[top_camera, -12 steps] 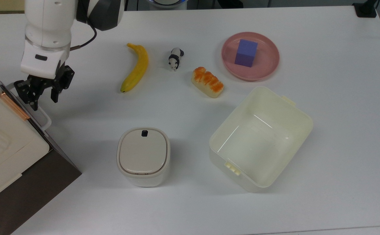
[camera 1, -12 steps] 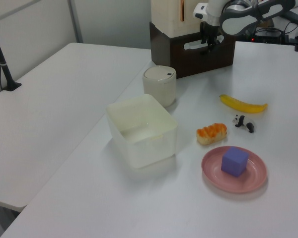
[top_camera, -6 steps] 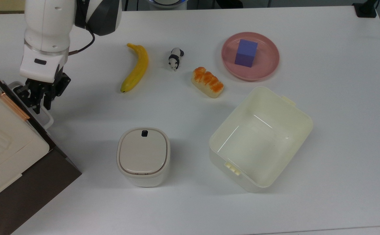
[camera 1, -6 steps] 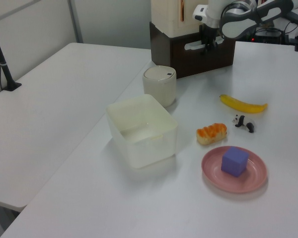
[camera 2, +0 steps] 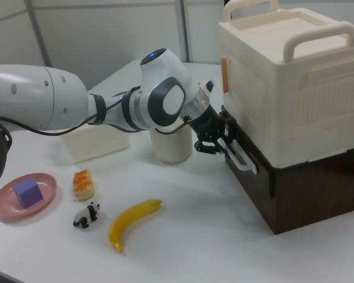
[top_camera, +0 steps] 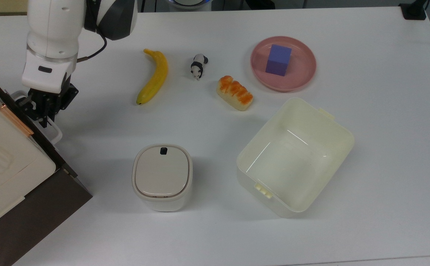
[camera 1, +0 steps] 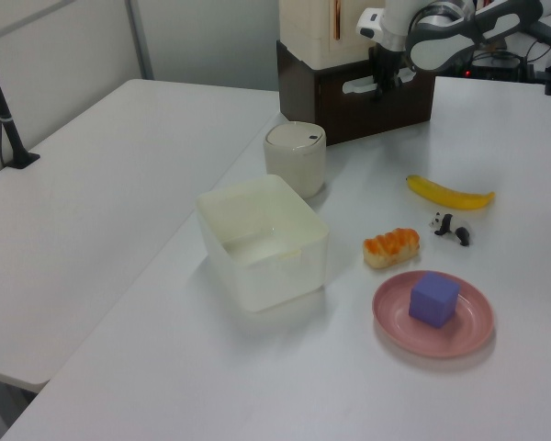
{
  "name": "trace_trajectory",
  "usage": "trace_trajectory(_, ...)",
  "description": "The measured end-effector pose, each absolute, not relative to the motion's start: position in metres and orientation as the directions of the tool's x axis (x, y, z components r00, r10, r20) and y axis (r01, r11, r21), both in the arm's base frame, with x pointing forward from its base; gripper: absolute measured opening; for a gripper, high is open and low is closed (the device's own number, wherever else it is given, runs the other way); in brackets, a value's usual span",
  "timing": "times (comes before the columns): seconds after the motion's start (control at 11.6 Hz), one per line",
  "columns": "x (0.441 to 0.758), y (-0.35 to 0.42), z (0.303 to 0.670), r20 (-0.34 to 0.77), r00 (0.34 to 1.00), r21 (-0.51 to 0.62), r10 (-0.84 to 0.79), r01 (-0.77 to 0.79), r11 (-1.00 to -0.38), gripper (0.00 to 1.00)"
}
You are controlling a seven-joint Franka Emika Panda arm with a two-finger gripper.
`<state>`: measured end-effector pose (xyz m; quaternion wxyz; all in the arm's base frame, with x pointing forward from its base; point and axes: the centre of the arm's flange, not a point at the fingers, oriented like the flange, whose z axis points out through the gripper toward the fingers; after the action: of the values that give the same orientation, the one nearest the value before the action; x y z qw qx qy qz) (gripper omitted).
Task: Slide the drawer open
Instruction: 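Pull the drawer handle outward to slide the drawer open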
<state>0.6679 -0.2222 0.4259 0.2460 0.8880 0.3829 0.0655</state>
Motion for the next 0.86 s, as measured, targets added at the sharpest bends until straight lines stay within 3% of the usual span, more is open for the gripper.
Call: trace_trajectory(0.86,0.644,-0.197,0.427,-0.078,0.685,0.460,0.724,0.670,-0.583,0.14)
